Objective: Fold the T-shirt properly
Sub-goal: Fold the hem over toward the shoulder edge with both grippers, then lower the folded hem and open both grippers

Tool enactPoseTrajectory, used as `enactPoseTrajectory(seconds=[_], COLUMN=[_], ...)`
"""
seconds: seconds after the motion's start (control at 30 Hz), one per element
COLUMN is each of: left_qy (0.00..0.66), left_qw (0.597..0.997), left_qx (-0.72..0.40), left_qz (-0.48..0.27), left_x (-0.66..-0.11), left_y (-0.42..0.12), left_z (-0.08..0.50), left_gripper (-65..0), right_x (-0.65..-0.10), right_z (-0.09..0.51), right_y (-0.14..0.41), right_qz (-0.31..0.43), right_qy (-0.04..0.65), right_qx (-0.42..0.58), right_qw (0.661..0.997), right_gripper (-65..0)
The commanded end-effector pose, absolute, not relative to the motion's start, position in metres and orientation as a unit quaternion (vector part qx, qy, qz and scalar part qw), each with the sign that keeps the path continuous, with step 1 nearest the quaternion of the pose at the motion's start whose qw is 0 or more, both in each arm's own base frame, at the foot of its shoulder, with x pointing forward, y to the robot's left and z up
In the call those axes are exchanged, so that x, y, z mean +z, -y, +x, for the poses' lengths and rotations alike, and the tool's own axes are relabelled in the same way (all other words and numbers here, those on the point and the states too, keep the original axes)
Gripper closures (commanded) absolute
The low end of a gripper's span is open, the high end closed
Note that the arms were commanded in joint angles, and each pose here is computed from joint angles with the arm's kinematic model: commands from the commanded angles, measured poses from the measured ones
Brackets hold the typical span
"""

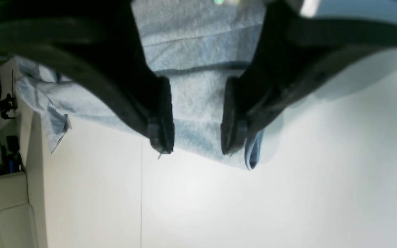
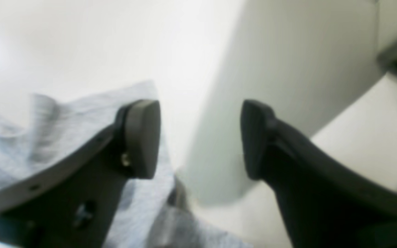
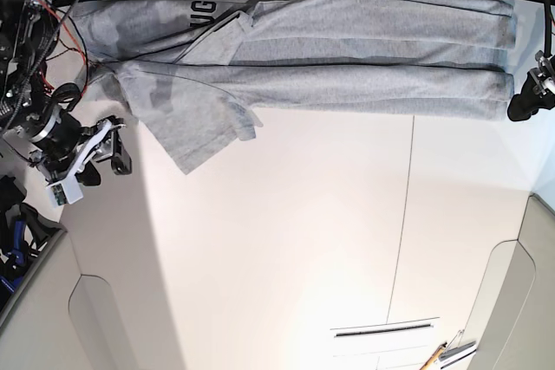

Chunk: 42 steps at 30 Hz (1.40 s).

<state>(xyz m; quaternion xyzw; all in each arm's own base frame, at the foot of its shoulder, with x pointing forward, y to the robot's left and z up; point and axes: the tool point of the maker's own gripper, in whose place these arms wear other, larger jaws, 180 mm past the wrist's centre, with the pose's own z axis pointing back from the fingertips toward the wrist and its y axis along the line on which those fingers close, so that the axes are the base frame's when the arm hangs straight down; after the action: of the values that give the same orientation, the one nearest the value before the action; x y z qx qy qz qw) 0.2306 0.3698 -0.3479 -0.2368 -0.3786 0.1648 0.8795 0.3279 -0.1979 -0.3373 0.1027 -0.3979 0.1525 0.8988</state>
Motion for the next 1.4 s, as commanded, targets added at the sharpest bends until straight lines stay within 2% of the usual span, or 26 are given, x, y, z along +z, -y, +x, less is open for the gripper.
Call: enactPoseTrajectory(seconds=[0.0,0.23,0.5,0.53,0.57,0.63,0.8,0.97,1.17,1.37], left_qy=[0.405,0.41,0.409,0.409,0.409,0.409,0.409,0.409,0.409,0.409], left_qw=[0.871,0.869,0.869,0.869,0.869,0.869,0.869,0.869,0.869,0.869], left_qx=[0.151,0.153,0.153,0.153,0.153,0.153,0.153,0.153,0.153,0.153], left_qz=[-0.232,-0.231,-0.231,-0.231,-0.231,-0.231,-0.231,-0.232,-0.231,-0.232], left_x=[-0.329,-0.328,-0.328,-0.328,-0.328,-0.328,-0.328,-0.328,-0.328,-0.328], left_y=[-0.377,-0.378,-0.378,-0.378,-0.378,-0.378,-0.378,-0.378,-0.378,-0.378], left_z=[0.24,0.241,0.241,0.241,0.241,0.241,0.241,0.241,0.241,0.241], left_gripper=[-26.1,-26.1,-26.1,-26.1,-26.1,-26.1,-26.0,-26.0,-26.0,-26.0], right_x=[-0.328,-0.386,-0.411,-0.413,-0.415,-0.418,-0.401,-0.362,-0.33,-0.333], right_z=[0.341,0.349,0.336,0.334,0.331,0.327,0.329,0.318,0.266,0.212], right_y=[0.201,0.188,0.117,0.11,0.106,0.102,0.104,0.089,0.05,0.017], right_qz=[0.107,0.163,0.212,0.216,0.218,0.219,0.219,0.216,0.236,0.306], right_qy=[0.416,0.338,0.293,0.287,0.281,0.269,0.278,0.316,0.351,0.328], right_qx=[0.148,0.123,0.177,0.184,0.19,0.195,0.194,0.233,0.261,0.228], right_qw=[0.891,0.919,0.915,0.915,0.915,0.917,0.915,0.894,0.868,0.864], right_gripper=[-37.0,-37.0,-36.4,-32.3,-23.6,0.0,0.0,0.0,0.0,0.0])
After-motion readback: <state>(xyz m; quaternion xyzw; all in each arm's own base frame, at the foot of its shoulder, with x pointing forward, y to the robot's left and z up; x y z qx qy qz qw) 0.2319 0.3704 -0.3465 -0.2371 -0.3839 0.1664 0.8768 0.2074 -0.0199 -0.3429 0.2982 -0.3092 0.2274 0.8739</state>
